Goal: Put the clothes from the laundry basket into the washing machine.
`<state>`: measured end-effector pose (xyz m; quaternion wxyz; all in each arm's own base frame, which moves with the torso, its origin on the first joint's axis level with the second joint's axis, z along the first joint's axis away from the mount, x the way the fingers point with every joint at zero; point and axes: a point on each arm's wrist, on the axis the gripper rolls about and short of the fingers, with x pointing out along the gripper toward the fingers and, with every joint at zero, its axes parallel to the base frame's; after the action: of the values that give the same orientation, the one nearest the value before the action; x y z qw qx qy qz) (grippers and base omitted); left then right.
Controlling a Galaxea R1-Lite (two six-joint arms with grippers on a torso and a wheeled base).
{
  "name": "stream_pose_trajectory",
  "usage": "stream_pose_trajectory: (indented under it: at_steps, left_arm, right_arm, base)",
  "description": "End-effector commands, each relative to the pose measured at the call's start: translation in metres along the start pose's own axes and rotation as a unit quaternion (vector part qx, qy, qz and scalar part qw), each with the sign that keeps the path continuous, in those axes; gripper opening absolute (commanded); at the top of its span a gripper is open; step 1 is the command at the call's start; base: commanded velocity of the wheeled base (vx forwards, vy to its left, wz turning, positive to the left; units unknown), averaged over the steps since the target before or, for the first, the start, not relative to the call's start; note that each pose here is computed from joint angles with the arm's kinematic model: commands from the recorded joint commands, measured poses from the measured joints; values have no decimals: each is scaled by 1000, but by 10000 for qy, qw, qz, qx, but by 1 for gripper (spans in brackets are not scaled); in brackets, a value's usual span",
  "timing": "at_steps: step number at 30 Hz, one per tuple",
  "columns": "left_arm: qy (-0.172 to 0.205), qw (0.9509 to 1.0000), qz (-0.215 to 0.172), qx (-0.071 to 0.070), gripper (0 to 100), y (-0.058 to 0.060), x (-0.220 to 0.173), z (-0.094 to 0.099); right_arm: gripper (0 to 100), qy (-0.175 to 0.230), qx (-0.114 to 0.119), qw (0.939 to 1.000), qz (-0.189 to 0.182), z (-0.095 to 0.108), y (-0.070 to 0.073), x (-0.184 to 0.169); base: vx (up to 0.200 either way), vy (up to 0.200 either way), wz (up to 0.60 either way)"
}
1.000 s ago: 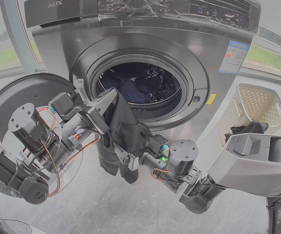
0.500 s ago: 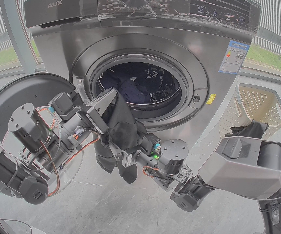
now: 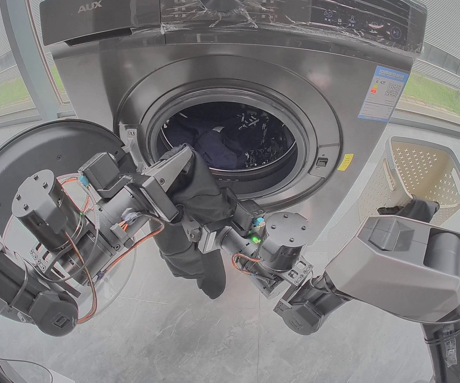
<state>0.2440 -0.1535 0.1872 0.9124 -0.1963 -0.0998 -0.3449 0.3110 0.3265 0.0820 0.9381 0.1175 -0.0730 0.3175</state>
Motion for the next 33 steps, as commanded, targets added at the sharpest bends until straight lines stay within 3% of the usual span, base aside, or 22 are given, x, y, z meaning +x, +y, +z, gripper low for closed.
stream_pose_trajectory:
  at_steps: [1, 8, 12, 24, 29, 33]
  left_arm:
    - [-61, 10000, -7, -1, 0, 0, -1, 3]
    - [-81, 10000, -16, -1, 0, 1, 0, 4]
    - [-96, 10000, -21, 1, 0, 0, 0, 5]
    - [-122, 9999, -62, -2, 0, -2, -1, 7]
    - [-139, 9999, -60, -8, 0, -2, 0, 8]
    - [-146, 9999, -63, -7, 0, -2, 0, 8]
  right_arm:
    - [100, -73, -2, 9997, -216, 6, -13, 2]
    - [100, -169, -137, 9954, -935, 34, -74, -7]
    - [100, -103, -175, 9939, -1082, 38, -85, -14]
    - [100, 181, -187, 9941, -1053, 23, -81, -20]
    - [100, 630, -200, 9946, -801, 6, -60, -38]
    - [100, 714, -190, 9956, -583, 2, -42, -41]
  base:
    - [0, 0, 0]
    - [0, 0, 0]
    - [0, 0, 0]
    - [0, 0, 0]
    - [0, 0, 0]
    - [0, 0, 0]
